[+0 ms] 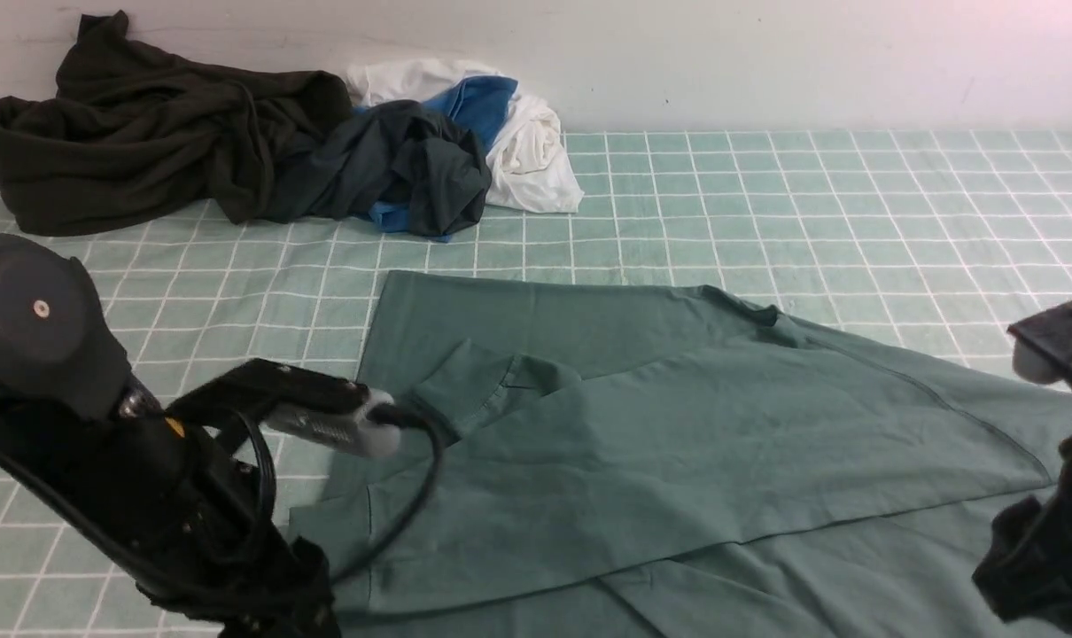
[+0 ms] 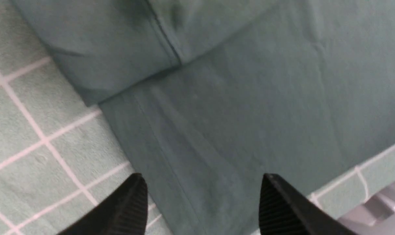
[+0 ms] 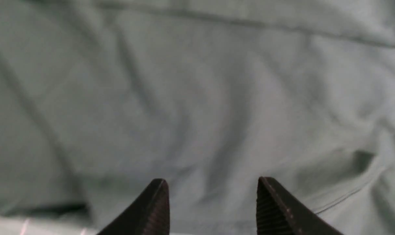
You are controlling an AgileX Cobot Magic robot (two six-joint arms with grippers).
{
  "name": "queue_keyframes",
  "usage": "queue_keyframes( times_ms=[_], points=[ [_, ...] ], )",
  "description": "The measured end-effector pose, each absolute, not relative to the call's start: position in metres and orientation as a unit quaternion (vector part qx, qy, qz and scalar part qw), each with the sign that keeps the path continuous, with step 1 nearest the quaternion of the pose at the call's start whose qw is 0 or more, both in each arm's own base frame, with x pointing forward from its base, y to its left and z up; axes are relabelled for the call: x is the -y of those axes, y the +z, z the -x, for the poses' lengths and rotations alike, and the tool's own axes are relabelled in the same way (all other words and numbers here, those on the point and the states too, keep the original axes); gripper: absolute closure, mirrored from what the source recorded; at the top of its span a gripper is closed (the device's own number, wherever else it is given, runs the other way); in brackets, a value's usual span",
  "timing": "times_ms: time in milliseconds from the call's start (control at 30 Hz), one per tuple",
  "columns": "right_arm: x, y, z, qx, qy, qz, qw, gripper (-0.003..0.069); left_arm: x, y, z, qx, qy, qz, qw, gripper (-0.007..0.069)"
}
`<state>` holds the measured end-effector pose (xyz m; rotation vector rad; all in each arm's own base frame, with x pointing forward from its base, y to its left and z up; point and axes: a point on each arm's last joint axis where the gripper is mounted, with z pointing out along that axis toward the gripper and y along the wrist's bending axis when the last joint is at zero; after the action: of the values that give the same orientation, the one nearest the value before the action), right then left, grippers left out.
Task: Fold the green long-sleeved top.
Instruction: Use the left arm to drag and drop the cuff onto the cuff closest to the left arm, then use both arms simultaneously to clamp the lower edge of the clothing fabric
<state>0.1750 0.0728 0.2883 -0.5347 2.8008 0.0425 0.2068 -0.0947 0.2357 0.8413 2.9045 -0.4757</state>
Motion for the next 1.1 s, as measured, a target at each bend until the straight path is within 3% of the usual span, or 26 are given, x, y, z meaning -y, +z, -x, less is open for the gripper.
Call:
queue_keyframes(
  times_ms=[67,100,133,300,567,1100],
  points=[
    [-0.084,0.298,-0.158,-0.959,0.045,0.232,0.158,0.0312,0.115,0.236,-0.183,-0.917,-0.109,-0.383,0.035,0.0209],
    [-0.085,0.298,-0.157,-0.958,0.046,0.237,0.158,0.0312,0.117,0.236,-0.181,-0.914,-0.109,-0.388,0.033,0.0209],
    [-0.088,0.306,-0.146,-0.949,0.066,0.257,0.173,0.0312,0.125,0.227,-0.165,-0.889,-0.073,-0.453,0.015,0.0209],
    [-0.088,0.319,-0.127,-0.933,0.094,0.284,0.200,0.0312,0.134,0.190,-0.131,-0.835,-0.033,-0.549,-0.009,0.0216],
    [-0.088,0.320,-0.125,-0.931,0.095,0.288,0.202,0.0312,0.135,0.153,-0.125,-0.822,-0.022,-0.569,0.008,0.0216],
    [-0.088,0.320,-0.125,-0.930,0.094,0.291,0.202,0.0312,0.147,0.148,-0.111,-0.752,0.006,-0.659,-0.010,0.0219]
  ],
)
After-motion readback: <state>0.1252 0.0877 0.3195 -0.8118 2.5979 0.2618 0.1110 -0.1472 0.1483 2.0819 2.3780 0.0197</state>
